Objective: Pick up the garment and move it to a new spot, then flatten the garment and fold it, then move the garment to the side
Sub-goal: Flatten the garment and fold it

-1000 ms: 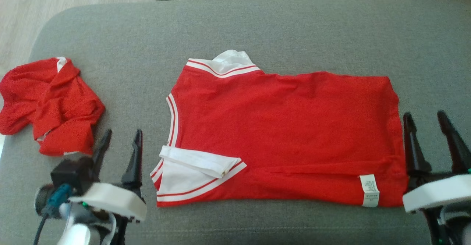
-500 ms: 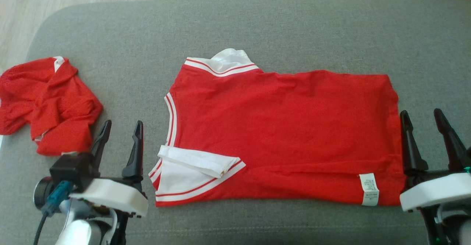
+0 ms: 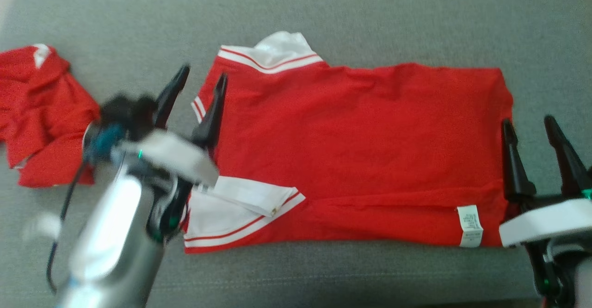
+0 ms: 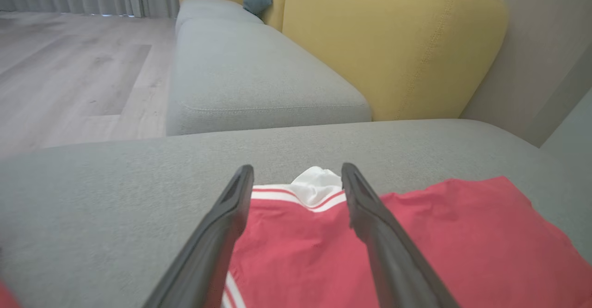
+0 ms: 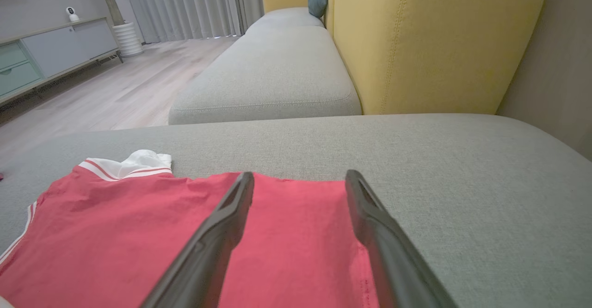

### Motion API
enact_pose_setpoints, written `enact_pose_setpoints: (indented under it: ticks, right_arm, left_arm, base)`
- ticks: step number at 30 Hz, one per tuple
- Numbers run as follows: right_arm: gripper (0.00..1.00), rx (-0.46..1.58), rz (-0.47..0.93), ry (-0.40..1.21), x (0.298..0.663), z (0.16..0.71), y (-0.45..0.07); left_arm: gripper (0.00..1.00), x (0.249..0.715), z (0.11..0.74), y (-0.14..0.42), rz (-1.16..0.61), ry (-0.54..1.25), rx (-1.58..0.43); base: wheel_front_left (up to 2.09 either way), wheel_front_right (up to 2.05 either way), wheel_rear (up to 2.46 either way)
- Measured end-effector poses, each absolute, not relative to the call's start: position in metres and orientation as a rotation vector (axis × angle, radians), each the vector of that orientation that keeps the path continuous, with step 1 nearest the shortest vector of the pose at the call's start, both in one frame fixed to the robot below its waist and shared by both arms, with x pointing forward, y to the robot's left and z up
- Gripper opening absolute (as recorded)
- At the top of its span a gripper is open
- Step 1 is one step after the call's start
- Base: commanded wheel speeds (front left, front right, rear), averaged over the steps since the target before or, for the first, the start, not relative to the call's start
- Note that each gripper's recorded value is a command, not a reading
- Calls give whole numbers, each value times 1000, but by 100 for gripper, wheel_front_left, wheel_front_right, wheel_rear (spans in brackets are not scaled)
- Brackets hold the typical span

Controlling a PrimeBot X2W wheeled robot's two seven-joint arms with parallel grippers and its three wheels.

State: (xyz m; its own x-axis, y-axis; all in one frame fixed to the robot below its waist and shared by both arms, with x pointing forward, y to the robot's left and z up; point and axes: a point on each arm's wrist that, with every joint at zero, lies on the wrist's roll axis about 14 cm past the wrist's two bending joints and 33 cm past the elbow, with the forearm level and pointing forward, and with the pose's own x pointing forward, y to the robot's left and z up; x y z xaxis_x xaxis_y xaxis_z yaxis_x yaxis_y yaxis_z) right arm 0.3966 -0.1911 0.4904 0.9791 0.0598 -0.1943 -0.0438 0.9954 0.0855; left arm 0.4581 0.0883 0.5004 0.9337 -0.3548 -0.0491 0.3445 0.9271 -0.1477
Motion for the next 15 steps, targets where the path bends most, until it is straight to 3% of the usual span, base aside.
enact_pose_setpoints:
  ticks: [10, 15]
  right_arm:
    - [100, 83, 21, 250, 410, 467, -199]
    - [100, 85, -7, 277, 409, 455, -206]
  left_arm:
    - [100, 537, 459, 32, -505, 243, -132]
    - [100, 552, 424, 17, -539, 412, -93]
  base:
    - [0, 0, 0]
    - [0, 0, 0]
